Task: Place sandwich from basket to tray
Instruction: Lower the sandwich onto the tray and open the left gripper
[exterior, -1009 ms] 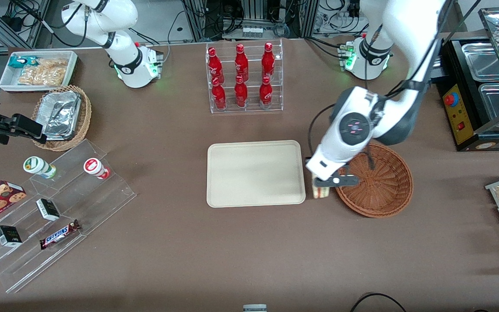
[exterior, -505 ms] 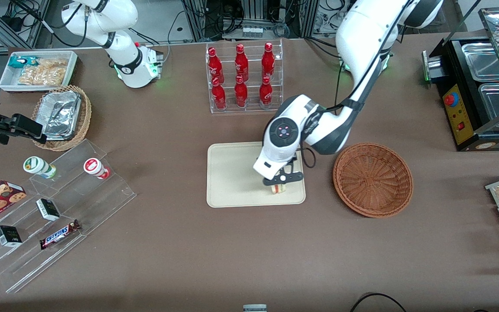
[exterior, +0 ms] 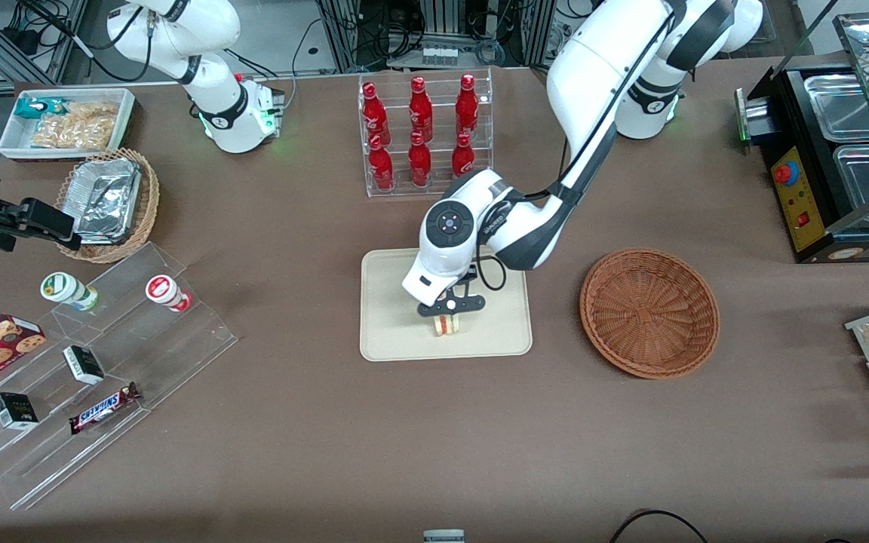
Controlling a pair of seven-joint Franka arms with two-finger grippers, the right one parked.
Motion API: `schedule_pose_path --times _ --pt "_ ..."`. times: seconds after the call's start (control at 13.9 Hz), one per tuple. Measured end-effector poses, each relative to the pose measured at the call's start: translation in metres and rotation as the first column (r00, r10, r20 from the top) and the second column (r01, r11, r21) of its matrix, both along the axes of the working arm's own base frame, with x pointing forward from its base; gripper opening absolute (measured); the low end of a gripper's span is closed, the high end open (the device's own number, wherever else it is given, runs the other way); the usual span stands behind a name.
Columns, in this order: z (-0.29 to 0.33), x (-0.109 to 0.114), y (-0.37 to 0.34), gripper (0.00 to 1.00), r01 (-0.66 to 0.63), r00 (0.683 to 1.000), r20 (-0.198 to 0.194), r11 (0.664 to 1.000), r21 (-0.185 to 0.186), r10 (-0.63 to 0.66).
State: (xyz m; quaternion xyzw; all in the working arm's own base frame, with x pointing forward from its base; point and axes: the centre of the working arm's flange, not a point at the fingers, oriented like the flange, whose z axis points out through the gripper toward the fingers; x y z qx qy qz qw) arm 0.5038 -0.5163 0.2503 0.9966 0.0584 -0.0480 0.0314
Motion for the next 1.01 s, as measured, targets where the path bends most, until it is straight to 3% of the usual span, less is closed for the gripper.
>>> schedule_pose_path --times 0.58,0.72,1.01 --pt "-0.014 -0.007 -0.007 0.15 0.042 0.998 0.046 0.999 0.009 -0.042" --pt "-0.013 -0.006 -0.006 0.19 0.041 0.998 0.05 0.999 0.008 -0.042" --pt "0.001 -0.002 -0.008 0.53 0.038 0.997 0.068 0.999 -0.005 -0.038"
